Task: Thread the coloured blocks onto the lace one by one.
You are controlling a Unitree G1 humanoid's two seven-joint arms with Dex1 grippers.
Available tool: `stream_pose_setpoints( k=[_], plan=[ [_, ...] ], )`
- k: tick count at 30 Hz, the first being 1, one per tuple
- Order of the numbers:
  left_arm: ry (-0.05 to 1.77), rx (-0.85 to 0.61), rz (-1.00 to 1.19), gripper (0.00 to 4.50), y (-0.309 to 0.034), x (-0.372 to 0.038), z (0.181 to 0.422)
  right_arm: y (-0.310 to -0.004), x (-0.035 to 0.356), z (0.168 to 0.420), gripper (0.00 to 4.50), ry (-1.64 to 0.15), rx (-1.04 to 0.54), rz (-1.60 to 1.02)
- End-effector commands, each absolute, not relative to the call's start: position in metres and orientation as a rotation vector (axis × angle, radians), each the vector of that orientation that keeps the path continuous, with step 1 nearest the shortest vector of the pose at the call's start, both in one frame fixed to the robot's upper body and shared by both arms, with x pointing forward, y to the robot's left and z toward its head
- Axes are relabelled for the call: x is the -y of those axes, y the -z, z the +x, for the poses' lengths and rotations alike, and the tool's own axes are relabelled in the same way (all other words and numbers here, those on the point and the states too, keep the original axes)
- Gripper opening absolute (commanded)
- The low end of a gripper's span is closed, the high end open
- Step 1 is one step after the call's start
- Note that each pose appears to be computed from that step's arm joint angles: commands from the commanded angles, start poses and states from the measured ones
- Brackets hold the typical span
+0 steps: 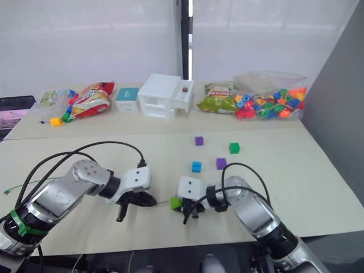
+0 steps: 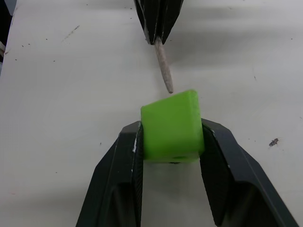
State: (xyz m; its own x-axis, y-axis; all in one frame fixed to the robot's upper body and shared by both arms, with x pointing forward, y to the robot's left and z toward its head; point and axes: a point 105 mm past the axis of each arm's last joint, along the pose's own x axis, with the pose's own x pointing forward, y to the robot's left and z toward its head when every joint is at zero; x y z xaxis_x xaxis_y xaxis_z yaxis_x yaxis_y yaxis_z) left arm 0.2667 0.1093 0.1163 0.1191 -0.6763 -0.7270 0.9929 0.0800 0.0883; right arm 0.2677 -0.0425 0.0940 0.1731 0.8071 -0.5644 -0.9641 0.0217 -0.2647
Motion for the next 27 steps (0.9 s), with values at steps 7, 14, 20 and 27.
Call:
stream_pose_setpoints(
  k=[7,14,20,27],
  plan=[
    [1.383,-0.547,0.714,0.00,-0.123,-0.095,0.269,-0.081,0.036,0.249,1.15,-1.484,-0.344,-0.673],
    [1.386,-0.524,0.710,0.00,-0.127,-0.091,0.272,-0.080,0.035,0.247,1.15,-1.486,-0.350,-0.669],
    [1.461,-0.453,0.643,0.00,-0.130,-0.066,0.265,-0.081,0.033,0.247,1.15,-1.479,-0.347,-0.664],
    [1.443,-0.435,0.558,0.00,-0.105,-0.064,0.273,-0.082,0.030,0.247,1.15,-1.469,-0.339,-0.654]
  ],
)
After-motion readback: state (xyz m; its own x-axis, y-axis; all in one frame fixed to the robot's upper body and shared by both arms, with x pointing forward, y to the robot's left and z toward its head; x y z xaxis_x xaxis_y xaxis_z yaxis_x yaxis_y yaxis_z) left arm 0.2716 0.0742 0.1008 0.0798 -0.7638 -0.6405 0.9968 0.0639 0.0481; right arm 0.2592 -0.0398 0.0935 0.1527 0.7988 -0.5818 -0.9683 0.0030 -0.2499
